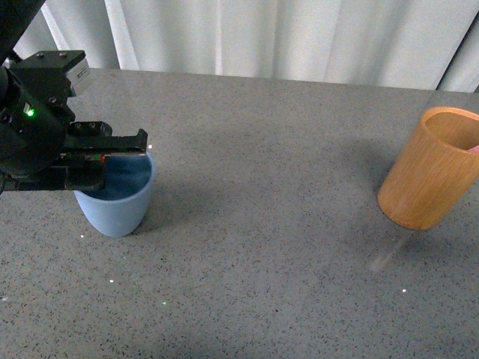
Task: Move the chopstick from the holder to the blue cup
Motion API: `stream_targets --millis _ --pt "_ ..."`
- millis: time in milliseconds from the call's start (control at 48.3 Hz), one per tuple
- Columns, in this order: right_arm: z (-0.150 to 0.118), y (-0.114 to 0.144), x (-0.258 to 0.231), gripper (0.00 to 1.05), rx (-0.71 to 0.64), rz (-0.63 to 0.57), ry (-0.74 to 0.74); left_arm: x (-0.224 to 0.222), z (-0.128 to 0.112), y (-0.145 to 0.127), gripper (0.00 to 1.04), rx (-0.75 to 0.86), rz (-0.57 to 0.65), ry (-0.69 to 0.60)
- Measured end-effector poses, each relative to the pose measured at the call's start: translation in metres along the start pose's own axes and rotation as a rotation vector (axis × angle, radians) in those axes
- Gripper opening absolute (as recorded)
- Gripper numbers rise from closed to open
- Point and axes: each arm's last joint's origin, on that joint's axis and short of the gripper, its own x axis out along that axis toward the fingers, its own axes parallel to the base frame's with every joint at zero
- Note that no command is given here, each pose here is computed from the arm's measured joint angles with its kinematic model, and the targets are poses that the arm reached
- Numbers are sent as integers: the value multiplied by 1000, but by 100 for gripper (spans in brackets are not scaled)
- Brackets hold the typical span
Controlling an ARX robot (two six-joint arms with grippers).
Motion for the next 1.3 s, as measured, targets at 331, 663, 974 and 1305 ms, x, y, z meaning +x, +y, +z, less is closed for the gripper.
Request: stream_targets --millis 331,663,974,1305 --pt "0 0 0 95 0 0 0 -57 25 -53 3 132 -112 -104" --pt "0 0 0 95 0 0 0 -69 16 -127 3 271 -200 -115" --pt "0 0 0 95 0 0 0 -33 -8 -161 3 321 -175 -54" --pt "0 0 0 95 0 0 1 -13 -8 -177 3 321 -156 -62"
